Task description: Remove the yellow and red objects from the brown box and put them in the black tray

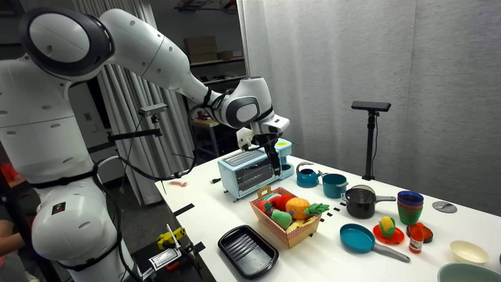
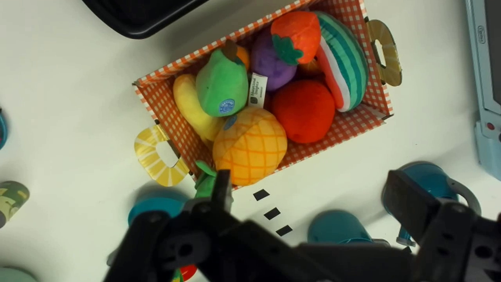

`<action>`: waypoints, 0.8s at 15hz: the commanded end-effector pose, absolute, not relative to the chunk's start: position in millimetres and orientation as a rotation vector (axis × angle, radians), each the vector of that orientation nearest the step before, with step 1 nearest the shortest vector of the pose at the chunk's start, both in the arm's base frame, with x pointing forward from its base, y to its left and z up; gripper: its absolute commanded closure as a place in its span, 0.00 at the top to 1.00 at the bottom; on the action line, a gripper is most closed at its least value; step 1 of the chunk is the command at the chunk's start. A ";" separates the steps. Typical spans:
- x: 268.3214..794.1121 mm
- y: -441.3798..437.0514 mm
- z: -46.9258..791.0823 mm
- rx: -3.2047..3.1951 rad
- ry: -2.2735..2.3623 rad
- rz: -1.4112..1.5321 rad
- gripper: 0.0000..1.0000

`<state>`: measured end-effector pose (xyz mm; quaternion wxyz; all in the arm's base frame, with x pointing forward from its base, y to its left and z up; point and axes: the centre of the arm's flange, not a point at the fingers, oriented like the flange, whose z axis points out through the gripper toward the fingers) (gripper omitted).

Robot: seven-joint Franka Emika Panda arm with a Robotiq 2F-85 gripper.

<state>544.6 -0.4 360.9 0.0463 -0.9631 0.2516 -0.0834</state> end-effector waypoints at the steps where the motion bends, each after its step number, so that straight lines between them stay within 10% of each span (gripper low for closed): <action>1: 566.7 -18.4 340.1 -2.933 0.885 -0.230 1.00; 12: 610.2 -41.8 291.1 -2.906 1.043 -0.123 1.00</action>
